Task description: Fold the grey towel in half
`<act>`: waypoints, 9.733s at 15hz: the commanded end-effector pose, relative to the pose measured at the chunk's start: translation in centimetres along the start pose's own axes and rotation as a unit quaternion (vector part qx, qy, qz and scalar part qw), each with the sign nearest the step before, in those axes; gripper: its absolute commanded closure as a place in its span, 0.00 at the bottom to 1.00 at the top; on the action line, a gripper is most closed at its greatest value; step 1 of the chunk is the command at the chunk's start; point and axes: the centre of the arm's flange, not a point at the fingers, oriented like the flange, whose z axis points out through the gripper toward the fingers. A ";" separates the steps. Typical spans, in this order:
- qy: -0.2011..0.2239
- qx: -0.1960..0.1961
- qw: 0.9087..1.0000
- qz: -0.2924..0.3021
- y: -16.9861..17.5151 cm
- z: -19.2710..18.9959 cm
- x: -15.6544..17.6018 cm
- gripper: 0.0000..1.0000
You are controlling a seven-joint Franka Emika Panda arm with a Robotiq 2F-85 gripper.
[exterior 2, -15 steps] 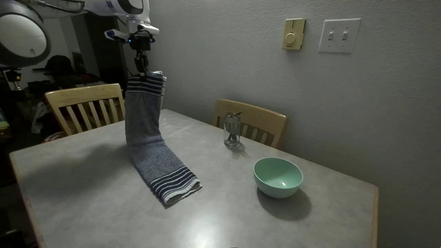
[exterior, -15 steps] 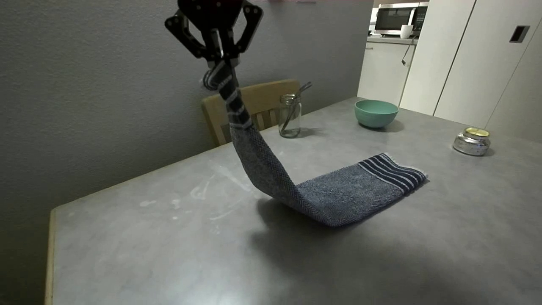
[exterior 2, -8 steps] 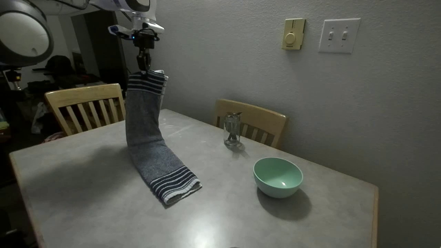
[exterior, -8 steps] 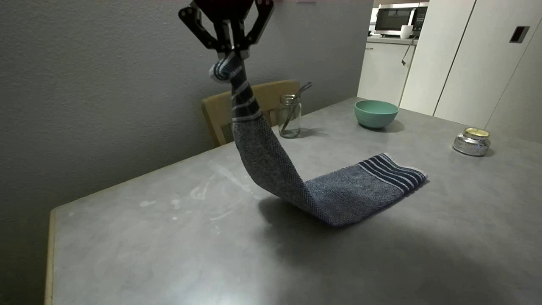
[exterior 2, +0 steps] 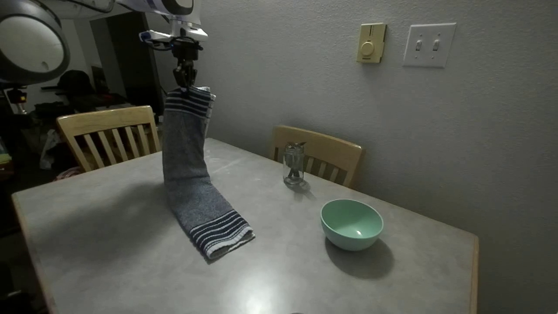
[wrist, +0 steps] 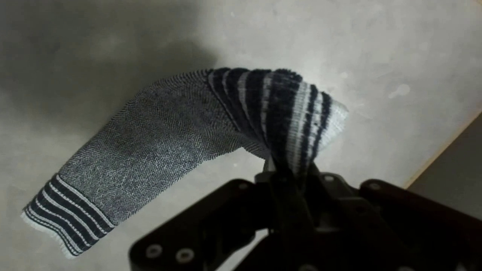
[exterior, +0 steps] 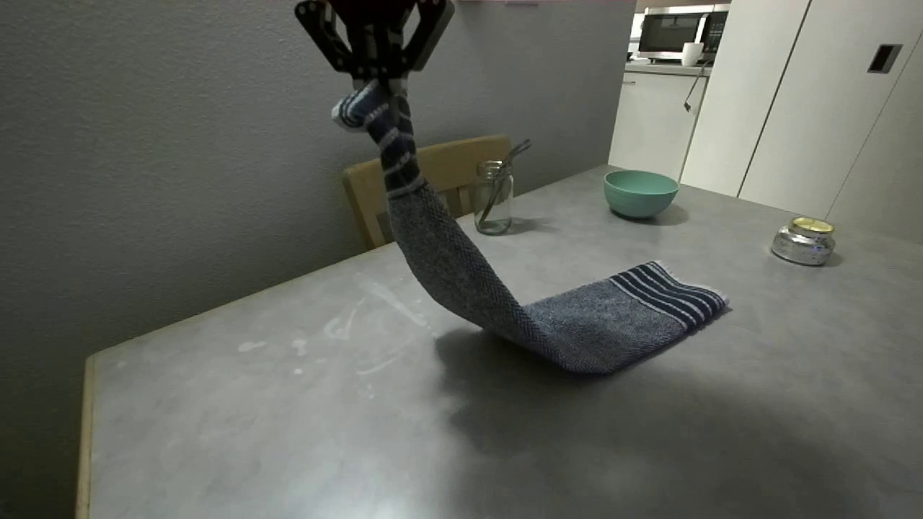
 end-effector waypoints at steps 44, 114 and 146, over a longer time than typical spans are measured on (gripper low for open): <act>-0.056 -0.059 0.989 0.120 10.8 2.0 6.1 0.98; -0.255 -0.437 0.849 0.155 19.7 14.8 19.6 0.98; -0.115 -0.509 0.852 -0.046 24.1 11.5 22.9 0.98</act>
